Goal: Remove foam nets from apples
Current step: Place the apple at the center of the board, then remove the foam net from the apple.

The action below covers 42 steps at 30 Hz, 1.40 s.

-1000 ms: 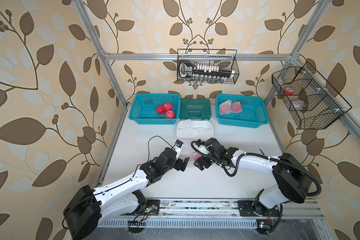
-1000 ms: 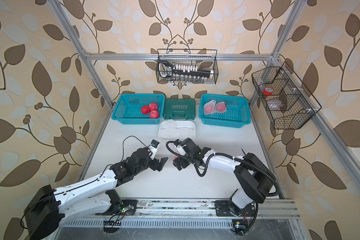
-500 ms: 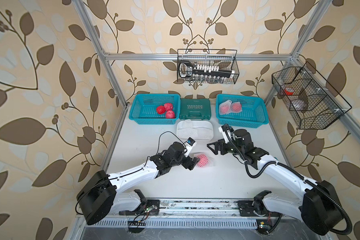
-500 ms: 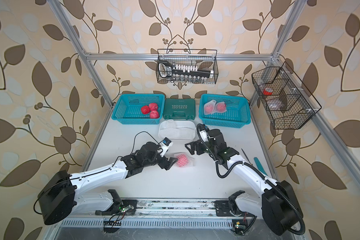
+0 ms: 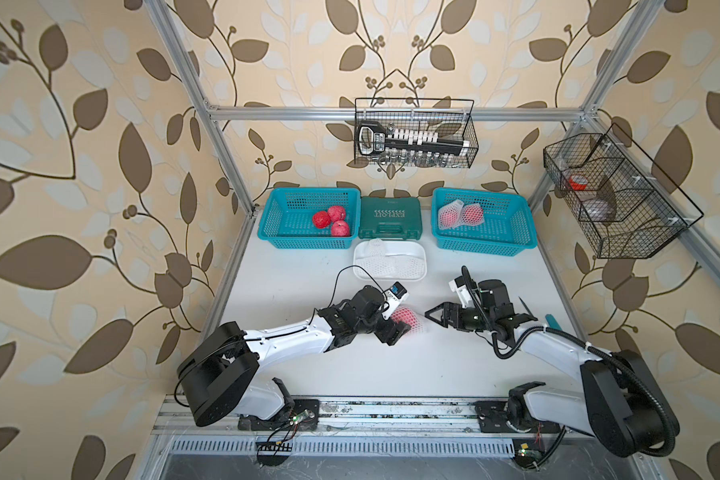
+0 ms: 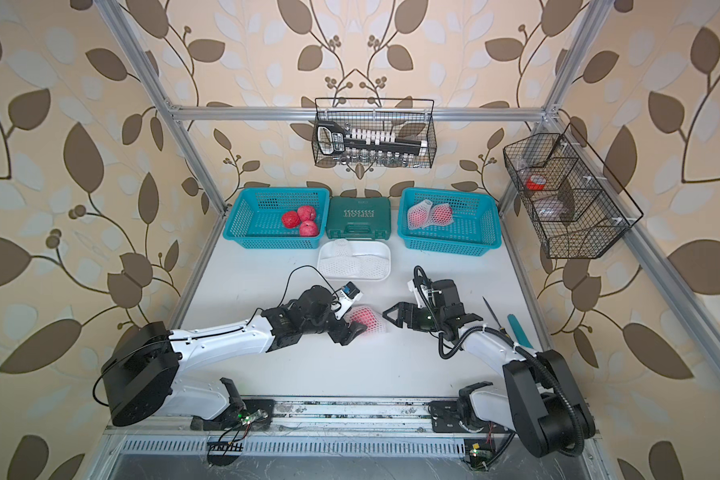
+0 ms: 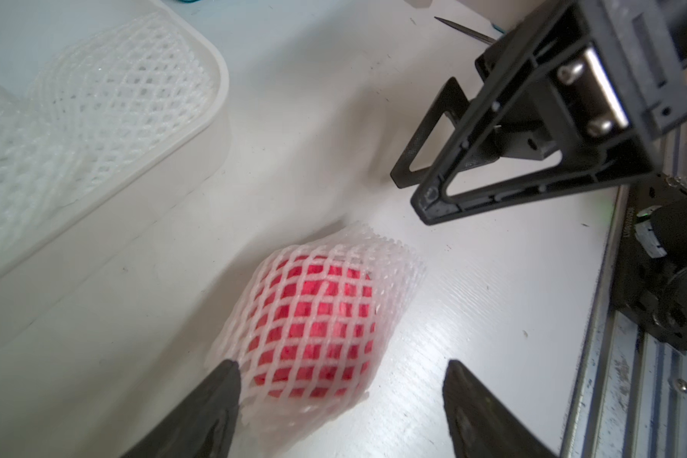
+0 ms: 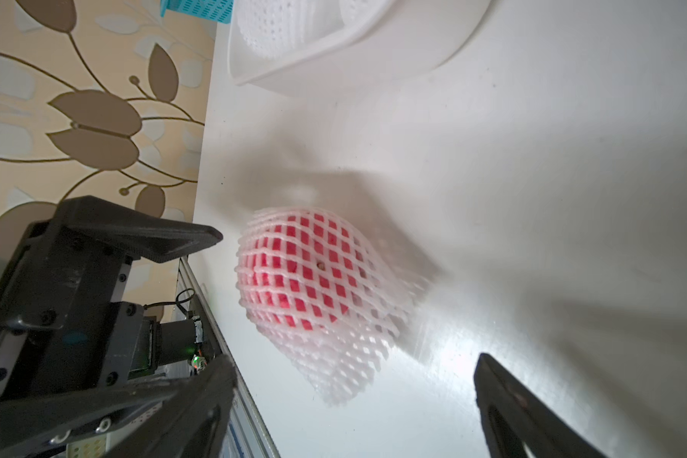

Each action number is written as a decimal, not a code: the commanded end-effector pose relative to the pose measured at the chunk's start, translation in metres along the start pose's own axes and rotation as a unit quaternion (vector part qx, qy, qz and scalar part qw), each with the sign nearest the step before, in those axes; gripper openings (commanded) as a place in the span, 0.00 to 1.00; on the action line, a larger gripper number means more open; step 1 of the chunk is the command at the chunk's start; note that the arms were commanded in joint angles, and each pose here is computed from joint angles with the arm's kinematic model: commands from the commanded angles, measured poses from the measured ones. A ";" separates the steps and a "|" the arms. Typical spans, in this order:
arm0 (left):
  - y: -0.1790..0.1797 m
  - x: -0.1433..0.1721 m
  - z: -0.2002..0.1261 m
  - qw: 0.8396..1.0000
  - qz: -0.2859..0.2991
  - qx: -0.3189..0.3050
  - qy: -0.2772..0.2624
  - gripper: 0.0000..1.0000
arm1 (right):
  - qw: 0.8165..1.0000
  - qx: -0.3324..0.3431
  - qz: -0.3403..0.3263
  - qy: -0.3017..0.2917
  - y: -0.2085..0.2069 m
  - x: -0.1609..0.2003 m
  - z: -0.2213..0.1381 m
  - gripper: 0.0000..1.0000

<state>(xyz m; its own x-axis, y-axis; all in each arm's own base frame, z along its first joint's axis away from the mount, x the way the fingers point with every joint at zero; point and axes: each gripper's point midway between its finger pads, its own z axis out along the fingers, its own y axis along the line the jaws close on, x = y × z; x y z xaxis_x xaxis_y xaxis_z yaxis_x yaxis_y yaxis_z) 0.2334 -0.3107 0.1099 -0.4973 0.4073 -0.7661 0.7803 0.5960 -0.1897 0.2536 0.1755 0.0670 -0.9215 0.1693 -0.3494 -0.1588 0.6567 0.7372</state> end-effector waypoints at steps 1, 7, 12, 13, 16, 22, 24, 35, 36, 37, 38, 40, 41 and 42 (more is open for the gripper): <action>0.004 -0.014 0.000 0.999 0.004 -0.012 -0.030 0.81 | 0.999 -0.042 0.020 0.012 0.006 0.007 0.006 0.93; 0.010 -0.007 0.002 0.999 0.002 -0.027 -0.023 0.81 | 0.995 -0.076 0.050 0.036 0.008 0.013 0.017 0.89; 0.013 -0.004 0.001 0.999 0.001 -0.035 -0.022 0.81 | 0.993 -0.079 0.067 0.051 0.006 0.018 0.025 0.86; 0.013 -0.004 0.001 0.999 0.001 -0.036 -0.023 0.81 | 0.993 -0.082 0.068 0.054 0.007 0.019 0.027 0.86; 0.013 -0.005 -0.001 0.999 0.005 -0.037 -0.025 0.81 | 0.992 -0.085 0.068 0.064 0.012 0.023 0.033 0.84; 0.016 -0.008 -0.006 0.998 0.006 -0.046 -0.031 0.81 | 0.991 -0.094 0.061 0.070 0.017 0.024 0.041 0.70; 0.015 -0.009 -0.007 0.998 0.007 -0.046 -0.033 0.82 | 0.992 -0.094 0.055 0.067 0.018 0.021 0.041 0.64; 0.021 -0.013 -0.023 0.996 0.007 -0.070 -0.055 0.84 | 0.992 -0.108 0.025 0.053 0.032 0.010 0.035 0.39; 0.022 -0.013 -0.024 0.996 0.007 -0.073 -0.058 0.85 | 0.992 -0.109 0.022 0.051 0.034 0.009 0.034 0.38; 0.023 -0.013 -0.026 0.995 0.006 -0.076 -0.060 0.85 | 0.993 -0.109 0.021 0.050 0.035 0.008 0.033 0.36; 0.024 -0.014 -0.027 0.995 0.006 -0.079 -0.062 0.86 | 0.993 -0.111 0.017 0.048 0.037 0.007 0.031 0.34; 0.025 -0.014 -0.030 0.994 0.006 -0.084 -0.066 0.86 | 0.993 -0.113 0.010 0.042 0.041 0.003 0.029 0.30; 0.026 -0.015 -0.032 0.994 0.006 -0.087 -0.069 0.86 | 0.993 -0.112 0.007 0.040 0.042 0.002 0.027 0.30; 0.028 -0.015 -0.033 0.993 0.005 -0.091 -0.071 0.86 | 0.993 -0.115 0.003 0.039 0.045 0.001 0.026 0.29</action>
<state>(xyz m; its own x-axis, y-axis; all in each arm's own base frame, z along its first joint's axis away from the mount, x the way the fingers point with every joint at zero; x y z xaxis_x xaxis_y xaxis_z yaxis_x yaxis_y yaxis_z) 0.2442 -0.2830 0.1230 -0.4529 0.3526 -0.8189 0.7169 0.6901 -0.0993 0.2507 0.2207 0.0703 -0.9574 0.1263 -0.2597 -0.1698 0.4812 0.8600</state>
